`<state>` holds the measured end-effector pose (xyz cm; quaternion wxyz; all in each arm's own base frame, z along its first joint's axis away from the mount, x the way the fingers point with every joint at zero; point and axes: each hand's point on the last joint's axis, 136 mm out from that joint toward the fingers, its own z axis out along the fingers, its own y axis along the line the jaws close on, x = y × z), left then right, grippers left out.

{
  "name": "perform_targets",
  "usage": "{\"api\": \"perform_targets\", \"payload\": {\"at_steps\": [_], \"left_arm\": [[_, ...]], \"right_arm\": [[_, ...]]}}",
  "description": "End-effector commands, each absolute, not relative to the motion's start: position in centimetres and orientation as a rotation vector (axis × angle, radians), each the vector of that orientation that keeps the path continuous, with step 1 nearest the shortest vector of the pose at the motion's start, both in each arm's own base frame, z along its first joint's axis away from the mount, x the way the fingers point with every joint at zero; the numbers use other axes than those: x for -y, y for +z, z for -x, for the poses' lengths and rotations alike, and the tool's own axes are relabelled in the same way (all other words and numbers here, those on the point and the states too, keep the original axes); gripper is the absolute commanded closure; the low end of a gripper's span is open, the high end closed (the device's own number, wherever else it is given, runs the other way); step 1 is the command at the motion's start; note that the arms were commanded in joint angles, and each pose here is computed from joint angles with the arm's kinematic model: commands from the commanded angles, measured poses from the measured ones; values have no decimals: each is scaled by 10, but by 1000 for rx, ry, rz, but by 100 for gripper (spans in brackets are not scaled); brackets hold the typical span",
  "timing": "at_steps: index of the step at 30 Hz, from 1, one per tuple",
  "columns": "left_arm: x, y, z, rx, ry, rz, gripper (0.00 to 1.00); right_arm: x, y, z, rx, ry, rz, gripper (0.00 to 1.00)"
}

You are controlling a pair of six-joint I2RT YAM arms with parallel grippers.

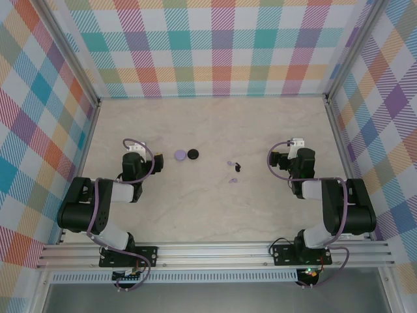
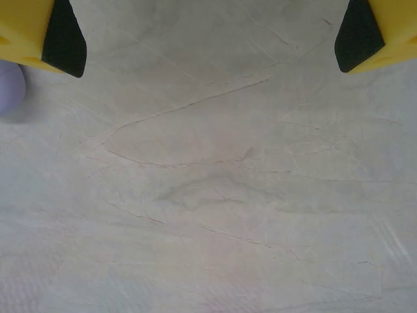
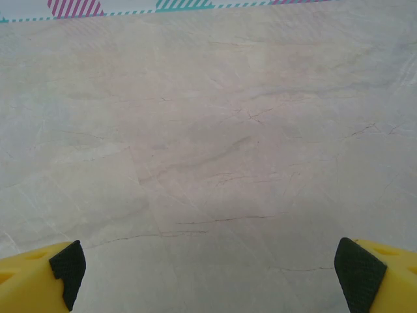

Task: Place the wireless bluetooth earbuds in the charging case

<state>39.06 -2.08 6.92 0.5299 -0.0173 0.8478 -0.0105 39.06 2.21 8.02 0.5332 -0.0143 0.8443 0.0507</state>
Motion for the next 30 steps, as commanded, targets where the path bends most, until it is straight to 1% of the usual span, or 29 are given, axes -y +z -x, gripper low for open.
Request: {"api": "perform_targets", "payload": {"at_steps": [1,18,21,24,30], "left_arm": [[14,78,-399,-1993,-16,72,0],[14,80,-398,-1990,-20,69,0],[17,88,-399,-2003,-27,57,0],[6,97,-394,-1972,14,121,0],[-12,112,-381,-1983,66,259,0]], "right_arm": [[-23,91,-398,-1972,134,42,0],[-22,92,-398,-1966,128,38,0],[-10,103,-399,-1996,77,-43,0],[-1,109,-398,-1981,40,-96,0],[-1,104,-391,-2150,66,-167,0]]}}
